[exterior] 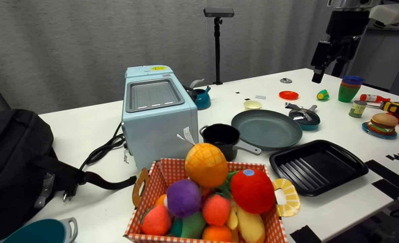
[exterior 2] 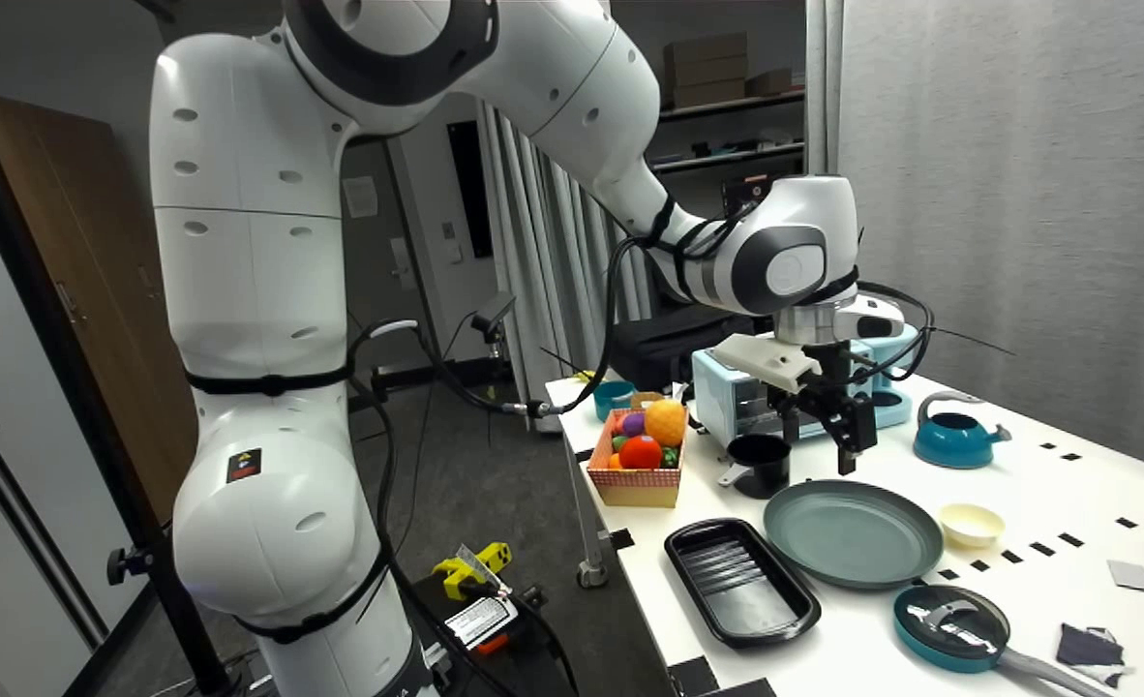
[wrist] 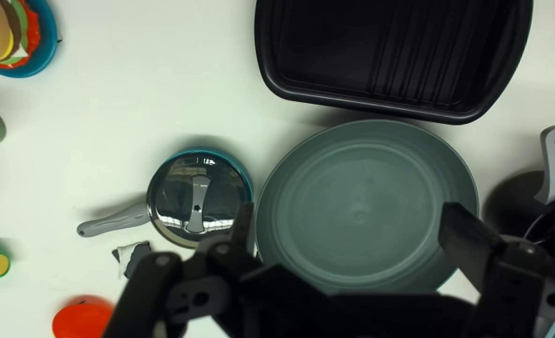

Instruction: Move the lid from the blue pan to the black pot

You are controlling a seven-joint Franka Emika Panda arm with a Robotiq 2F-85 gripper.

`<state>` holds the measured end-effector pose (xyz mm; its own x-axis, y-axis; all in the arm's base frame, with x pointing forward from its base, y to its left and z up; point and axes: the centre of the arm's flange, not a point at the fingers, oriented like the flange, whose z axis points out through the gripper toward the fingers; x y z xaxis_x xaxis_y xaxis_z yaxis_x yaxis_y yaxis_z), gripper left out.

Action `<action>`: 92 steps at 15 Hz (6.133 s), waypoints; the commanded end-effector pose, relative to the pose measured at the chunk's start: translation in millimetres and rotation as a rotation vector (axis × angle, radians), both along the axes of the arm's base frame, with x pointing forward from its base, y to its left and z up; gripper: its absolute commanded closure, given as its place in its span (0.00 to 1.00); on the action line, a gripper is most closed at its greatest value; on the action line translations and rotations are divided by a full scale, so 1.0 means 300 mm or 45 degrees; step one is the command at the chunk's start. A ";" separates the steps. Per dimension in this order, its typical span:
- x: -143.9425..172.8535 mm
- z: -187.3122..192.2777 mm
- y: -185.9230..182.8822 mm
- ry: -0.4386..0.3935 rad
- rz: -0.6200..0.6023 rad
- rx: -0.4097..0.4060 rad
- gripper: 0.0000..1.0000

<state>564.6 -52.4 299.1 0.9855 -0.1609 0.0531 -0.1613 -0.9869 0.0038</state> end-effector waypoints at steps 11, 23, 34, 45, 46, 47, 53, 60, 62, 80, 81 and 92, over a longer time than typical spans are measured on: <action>0.106 -0.188 -0.099 0.069 0.035 -0.151 0.00; 0.269 -0.379 -0.238 0.042 -0.007 -0.157 0.00; 0.307 -0.529 -0.340 0.037 -0.035 -0.178 0.00; 0.323 -0.621 -0.373 0.044 -0.077 -0.166 0.14; 0.321 -0.624 -0.378 0.051 -0.091 -0.159 0.26; 0.319 -0.627 -0.381 0.056 -0.102 -0.153 0.33; 0.320 -0.627 -0.391 0.056 -0.147 -0.135 0.77; 0.322 -0.523 -0.396 0.053 -0.150 -0.159 0.96; 0.323 -0.458 -0.391 0.039 -0.133 -0.169 0.96; 0.331 -0.200 0.325 -0.021 0.309 -0.056 0.96; 0.330 -0.207 0.366 -0.024 0.333 -0.054 0.96; 0.321 -0.281 0.724 -0.041 0.518 -0.036 0.96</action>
<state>653.0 147.3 220.0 0.9748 0.2125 0.0678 0.2118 -0.9771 0.0183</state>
